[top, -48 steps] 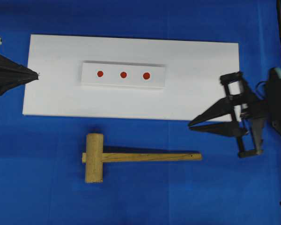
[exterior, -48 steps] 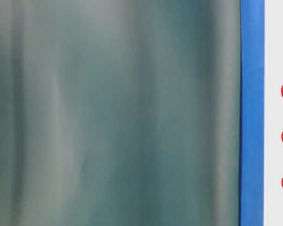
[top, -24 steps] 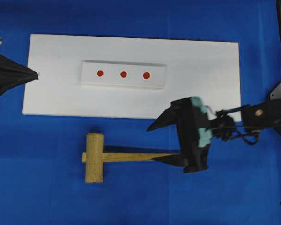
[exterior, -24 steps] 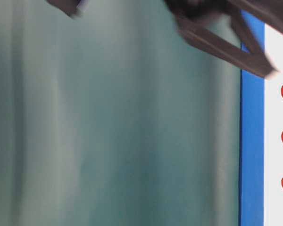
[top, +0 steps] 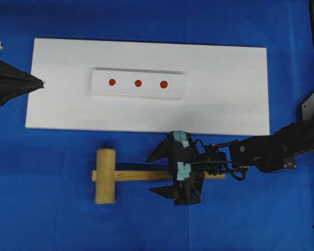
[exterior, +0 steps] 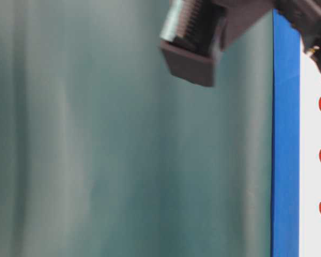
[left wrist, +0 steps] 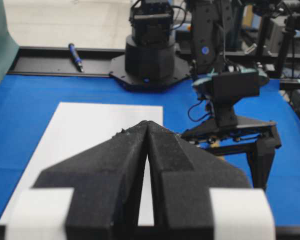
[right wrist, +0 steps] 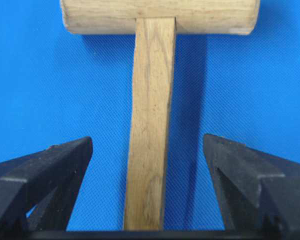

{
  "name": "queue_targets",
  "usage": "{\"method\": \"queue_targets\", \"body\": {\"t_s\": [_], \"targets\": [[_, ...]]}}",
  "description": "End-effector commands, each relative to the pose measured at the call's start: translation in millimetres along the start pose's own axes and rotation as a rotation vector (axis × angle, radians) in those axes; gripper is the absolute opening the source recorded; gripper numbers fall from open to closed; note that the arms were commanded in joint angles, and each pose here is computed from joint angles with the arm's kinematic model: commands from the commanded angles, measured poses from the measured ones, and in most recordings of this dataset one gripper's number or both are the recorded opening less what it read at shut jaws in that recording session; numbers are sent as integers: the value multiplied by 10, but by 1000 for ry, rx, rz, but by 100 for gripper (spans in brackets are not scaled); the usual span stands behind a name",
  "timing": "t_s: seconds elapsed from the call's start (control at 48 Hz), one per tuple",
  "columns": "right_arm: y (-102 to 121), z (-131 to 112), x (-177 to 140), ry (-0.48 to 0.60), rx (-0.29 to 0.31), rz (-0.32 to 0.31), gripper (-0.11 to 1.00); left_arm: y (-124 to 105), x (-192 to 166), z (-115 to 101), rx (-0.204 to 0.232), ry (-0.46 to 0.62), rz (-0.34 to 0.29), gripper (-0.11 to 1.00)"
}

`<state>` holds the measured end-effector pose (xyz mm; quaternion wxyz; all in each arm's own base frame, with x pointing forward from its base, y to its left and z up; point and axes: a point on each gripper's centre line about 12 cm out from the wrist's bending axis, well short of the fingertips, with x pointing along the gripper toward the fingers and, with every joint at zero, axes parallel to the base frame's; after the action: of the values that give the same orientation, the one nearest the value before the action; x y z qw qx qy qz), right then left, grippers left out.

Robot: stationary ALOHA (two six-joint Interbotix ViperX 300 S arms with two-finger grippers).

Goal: Hit the mark with a hammer.
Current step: 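Close the right gripper around the mallet handle near its middle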

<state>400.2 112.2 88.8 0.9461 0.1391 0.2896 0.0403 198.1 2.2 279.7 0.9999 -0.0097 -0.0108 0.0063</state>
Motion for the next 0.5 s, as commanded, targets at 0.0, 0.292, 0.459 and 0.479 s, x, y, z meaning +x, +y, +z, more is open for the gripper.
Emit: {"method": "queue_targets", "body": {"t_s": [0.0,0.292,0.459,0.479], "targets": [[58,76,38,-28,4,12,83,9,22,33,-3,-8,5,0],[25,20,81,-13,10,-1,78,18,17,22,-3,-5,10,0],[11,19,80,-13,-1,-3,35,22,17,23,-3,-6,11,0],[11,19,80,-13,-1,-3,29,25,17,24,-3,-6,13,0]]}}
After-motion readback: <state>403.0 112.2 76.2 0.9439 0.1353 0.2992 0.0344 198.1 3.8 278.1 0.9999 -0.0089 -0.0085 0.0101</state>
